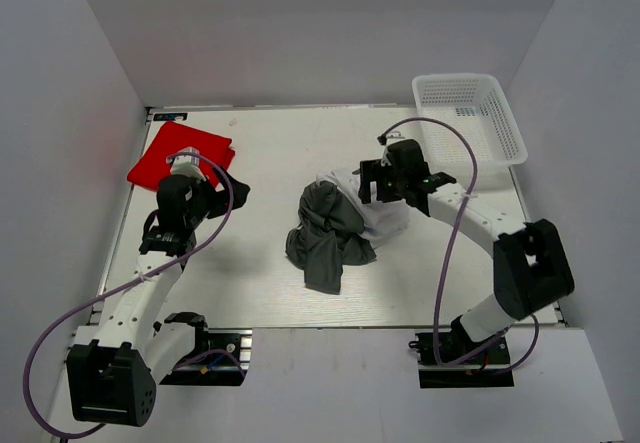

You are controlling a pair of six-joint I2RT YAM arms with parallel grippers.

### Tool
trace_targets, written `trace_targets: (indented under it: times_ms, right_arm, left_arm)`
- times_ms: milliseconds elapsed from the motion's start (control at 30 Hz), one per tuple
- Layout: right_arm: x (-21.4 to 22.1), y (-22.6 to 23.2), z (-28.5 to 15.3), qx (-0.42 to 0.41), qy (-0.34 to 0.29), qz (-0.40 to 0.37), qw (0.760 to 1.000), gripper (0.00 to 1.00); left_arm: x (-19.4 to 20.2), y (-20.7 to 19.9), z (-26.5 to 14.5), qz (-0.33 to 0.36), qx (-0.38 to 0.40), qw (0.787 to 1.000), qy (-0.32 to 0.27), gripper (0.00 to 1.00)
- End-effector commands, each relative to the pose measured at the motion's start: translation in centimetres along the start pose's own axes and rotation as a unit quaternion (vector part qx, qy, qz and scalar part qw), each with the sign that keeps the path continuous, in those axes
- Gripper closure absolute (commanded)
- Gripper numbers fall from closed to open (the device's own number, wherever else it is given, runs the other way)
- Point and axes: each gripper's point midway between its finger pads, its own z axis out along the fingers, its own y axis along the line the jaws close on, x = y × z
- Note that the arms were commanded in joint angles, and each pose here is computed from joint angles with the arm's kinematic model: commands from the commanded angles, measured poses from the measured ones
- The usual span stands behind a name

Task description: Fold and stack the t-shirts

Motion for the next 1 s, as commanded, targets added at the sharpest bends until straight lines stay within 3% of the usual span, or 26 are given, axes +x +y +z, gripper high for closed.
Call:
trace_targets:
  times_ms: [0,67,167,200,233,300,533,667,867,967]
  right_arm:
    - [2.5,0.3,2.1,-0.009,0.051,0.017,0.998,0.10]
    - [4.2,1.0,3.0,-0.030,0.081,0.031,0.996,0.12]
    - [6.0,0.4,4.0,-0.015,0.110,0.050,0.993,0.26]
    - [5.9,0.2,3.9,-0.003,0.113,0.053,0.992,0.60]
    - [5.6,0.1,3.8,0.003,0.112,0.057,0.992,0.79]
    - [3.6,-0.6,2.9,0.027,0.078,0.056,0.995,0.98]
    - [-6.0,-0.6,-4.3,0.048,-0.066,0.035,0.996,1.00]
    - [-11.3,-0.5,-9.3,0.054,-0.162,0.025,0.985,1.00]
    - [-20.4,-4.5,-18.7,0.172,-0.341,0.043,0.923,1.00]
    - [-23.4,-6.6,-20.5,0.218,-0.368,0.038,0.903,1.00]
  left_arm:
    - [-0.4,-0.1,-0.1,0.006,0.004,1.000,-0.008,0.00]
    - [-0.4,0.3,-0.1,0.005,-0.007,1.000,-0.009,0.00]
    - [-1.0,0.2,-0.4,0.007,-0.009,1.000,-0.022,0.00]
    - [-1.2,0.1,-0.6,0.008,-0.006,1.000,-0.027,0.00]
    - [-1.0,0.2,-0.7,0.007,-0.008,1.000,-0.023,0.00]
    - [-0.8,0.2,-0.8,0.007,-0.008,1.000,-0.023,0.00]
    - [-1.4,-0.2,-1.3,0.010,-0.002,0.999,-0.035,0.00]
    - [-1.4,-0.2,-1.3,0.010,-0.002,0.999,-0.035,0.00]
    - [-1.3,0.2,-1.3,0.009,-0.013,0.999,-0.035,0.00]
    - [-1.0,0.9,-1.4,0.006,-0.029,0.999,-0.030,0.00]
